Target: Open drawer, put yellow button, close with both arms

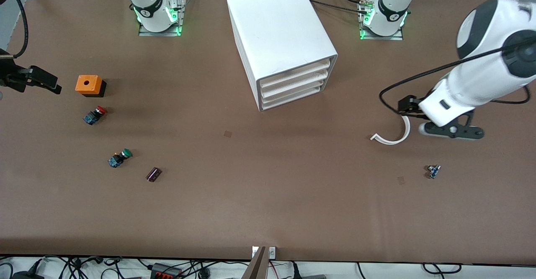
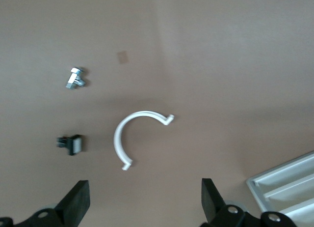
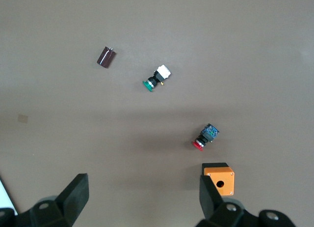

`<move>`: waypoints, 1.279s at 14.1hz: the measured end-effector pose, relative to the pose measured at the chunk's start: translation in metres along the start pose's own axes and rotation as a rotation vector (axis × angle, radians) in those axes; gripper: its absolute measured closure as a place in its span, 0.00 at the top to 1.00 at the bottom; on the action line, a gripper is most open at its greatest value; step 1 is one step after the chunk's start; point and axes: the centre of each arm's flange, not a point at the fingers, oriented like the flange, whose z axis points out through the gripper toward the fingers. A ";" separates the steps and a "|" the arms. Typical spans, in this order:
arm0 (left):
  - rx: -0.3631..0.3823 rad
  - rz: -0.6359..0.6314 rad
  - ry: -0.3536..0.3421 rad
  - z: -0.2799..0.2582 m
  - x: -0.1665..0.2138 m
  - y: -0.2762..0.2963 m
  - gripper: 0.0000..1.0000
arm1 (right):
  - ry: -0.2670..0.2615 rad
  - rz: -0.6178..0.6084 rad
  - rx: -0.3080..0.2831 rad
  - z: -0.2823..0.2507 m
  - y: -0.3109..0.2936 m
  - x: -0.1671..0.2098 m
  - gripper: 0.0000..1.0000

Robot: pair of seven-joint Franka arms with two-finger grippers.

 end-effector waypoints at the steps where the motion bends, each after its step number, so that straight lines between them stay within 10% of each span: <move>1: -0.004 0.014 0.011 -0.011 -0.006 -0.005 1.00 | 0.004 -0.003 0.000 0.001 -0.001 -0.002 1.00; 18: -0.035 -0.016 0.132 -0.037 -0.062 -0.029 1.00 | 0.007 -0.007 0.000 0.005 -0.002 -0.025 1.00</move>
